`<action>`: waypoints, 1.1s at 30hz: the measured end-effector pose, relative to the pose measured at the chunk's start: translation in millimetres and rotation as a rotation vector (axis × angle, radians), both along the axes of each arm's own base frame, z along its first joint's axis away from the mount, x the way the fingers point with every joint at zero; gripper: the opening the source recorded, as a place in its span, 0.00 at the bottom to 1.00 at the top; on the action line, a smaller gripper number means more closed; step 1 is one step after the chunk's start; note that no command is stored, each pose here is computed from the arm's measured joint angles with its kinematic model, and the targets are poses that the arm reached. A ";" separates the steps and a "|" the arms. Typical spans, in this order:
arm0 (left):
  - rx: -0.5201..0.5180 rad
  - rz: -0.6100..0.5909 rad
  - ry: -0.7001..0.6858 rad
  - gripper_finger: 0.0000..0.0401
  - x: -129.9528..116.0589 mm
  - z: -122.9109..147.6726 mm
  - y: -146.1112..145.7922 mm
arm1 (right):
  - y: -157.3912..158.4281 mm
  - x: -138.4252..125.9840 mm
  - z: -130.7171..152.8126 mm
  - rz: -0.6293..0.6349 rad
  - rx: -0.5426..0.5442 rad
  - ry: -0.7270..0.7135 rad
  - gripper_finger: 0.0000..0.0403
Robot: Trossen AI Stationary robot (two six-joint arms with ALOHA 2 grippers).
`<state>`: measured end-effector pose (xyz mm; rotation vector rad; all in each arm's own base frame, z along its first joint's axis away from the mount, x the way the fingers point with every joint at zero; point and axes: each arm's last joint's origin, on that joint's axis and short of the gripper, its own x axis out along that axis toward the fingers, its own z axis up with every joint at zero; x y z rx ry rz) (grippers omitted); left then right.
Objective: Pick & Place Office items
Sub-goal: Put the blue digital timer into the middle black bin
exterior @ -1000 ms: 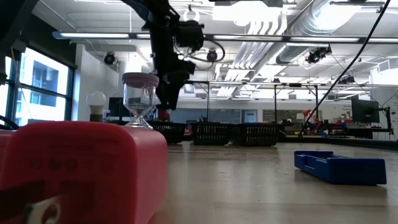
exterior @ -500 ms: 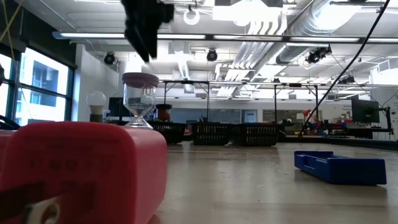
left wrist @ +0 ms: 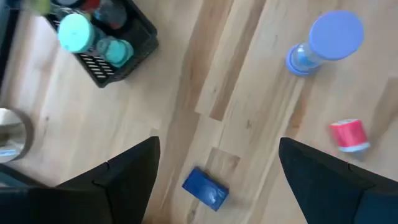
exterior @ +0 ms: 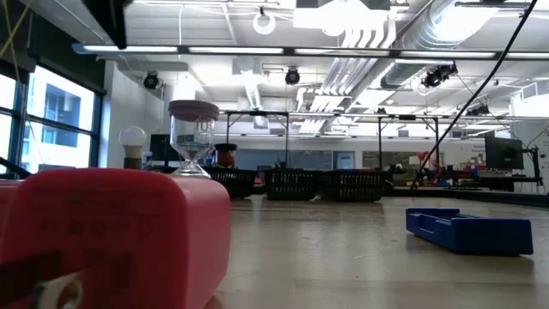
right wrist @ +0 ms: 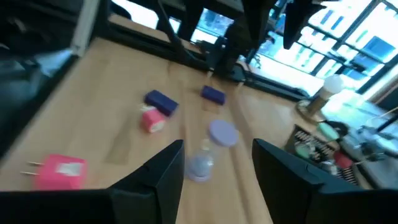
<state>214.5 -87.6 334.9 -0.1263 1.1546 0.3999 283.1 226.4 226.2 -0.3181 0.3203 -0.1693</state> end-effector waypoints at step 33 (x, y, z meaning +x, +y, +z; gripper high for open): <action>0.062 -0.128 -0.094 0.80 -30.4 -52.1 -61.8 | -23.8 -5.0 -35.8 -0.211 0.858 0.456 0.48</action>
